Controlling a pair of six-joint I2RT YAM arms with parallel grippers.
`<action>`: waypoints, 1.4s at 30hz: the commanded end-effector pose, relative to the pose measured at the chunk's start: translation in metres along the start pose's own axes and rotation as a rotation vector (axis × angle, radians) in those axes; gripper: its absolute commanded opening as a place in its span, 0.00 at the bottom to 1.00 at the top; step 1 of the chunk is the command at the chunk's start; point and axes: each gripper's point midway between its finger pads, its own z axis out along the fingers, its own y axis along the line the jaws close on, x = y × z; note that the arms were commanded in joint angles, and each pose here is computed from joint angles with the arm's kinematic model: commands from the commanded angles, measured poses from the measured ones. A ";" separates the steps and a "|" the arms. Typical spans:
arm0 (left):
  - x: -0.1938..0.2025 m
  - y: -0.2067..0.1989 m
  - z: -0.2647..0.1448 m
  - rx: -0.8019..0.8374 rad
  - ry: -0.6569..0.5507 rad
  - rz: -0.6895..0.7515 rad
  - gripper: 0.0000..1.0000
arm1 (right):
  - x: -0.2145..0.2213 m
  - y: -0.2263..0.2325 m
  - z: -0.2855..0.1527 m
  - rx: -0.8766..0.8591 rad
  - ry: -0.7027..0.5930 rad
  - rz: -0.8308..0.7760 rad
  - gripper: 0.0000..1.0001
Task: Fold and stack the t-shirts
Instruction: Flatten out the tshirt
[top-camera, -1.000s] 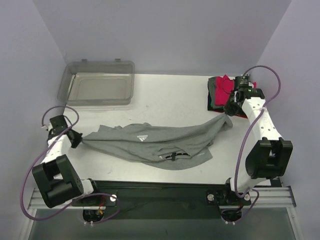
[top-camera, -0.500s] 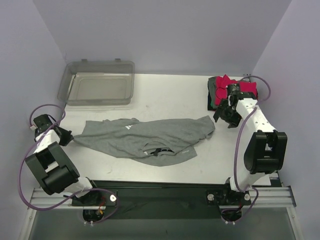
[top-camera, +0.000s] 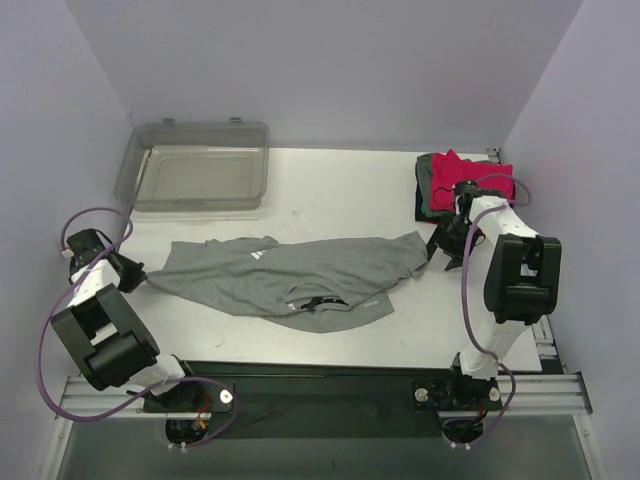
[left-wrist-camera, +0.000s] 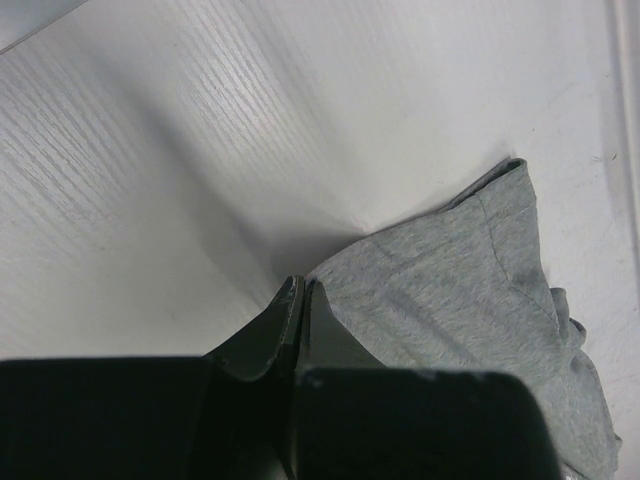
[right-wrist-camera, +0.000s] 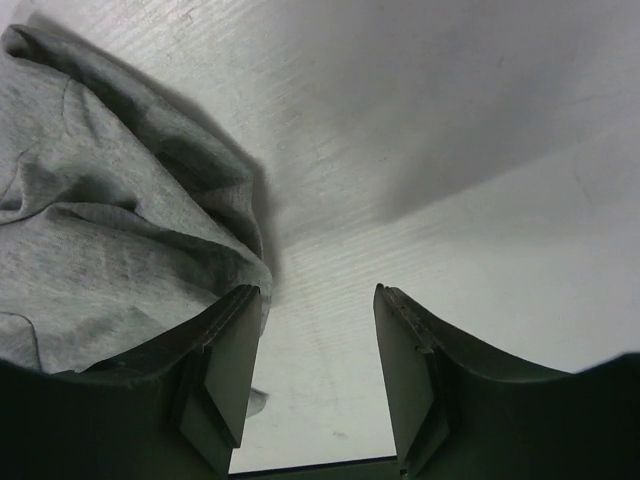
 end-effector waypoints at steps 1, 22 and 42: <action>-0.010 -0.007 -0.009 0.038 -0.045 0.021 0.00 | 0.018 0.001 -0.003 -0.015 0.053 -0.024 0.49; -0.019 -0.019 -0.023 0.077 -0.059 0.042 0.00 | 0.019 0.041 0.029 -0.067 0.121 -0.093 0.02; -0.172 -0.171 -0.190 0.538 -0.368 -0.167 0.00 | -0.117 -0.019 -0.246 -0.274 -0.541 0.149 0.00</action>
